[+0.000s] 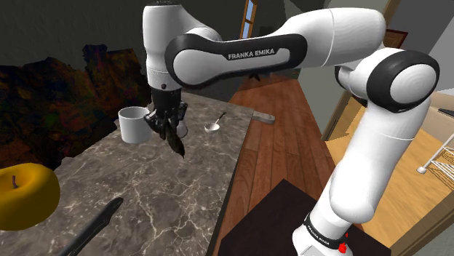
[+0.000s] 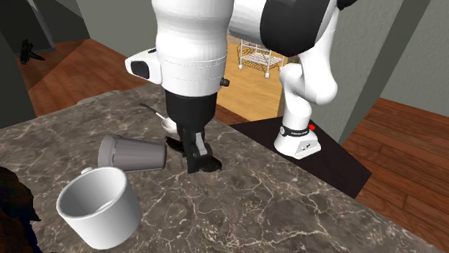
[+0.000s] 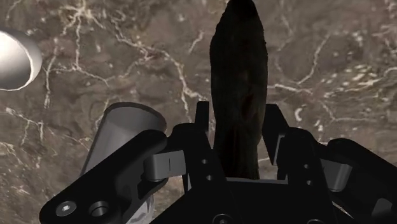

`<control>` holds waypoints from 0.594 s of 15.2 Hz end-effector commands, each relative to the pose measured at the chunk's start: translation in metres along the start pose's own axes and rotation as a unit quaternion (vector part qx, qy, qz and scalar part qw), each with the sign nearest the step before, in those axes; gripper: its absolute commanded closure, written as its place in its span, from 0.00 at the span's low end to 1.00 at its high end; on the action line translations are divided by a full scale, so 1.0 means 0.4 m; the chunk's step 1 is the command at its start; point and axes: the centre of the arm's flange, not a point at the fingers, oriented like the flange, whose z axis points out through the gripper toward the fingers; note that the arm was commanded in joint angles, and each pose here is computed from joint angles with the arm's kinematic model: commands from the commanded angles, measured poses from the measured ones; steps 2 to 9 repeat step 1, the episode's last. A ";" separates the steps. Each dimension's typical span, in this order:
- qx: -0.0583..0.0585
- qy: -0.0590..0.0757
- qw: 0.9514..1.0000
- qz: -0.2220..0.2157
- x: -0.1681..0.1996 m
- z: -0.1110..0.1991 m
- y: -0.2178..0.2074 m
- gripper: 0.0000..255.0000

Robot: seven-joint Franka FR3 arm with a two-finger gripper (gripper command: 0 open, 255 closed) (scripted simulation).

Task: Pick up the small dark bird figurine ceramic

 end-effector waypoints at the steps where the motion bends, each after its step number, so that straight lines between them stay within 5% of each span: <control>1: 0.000 0.000 1.000 0.000 0.001 -0.008 0.001 1.00; 9: 0.000 0.000 1.000 0.000 0.001 -0.008 0.001 1.00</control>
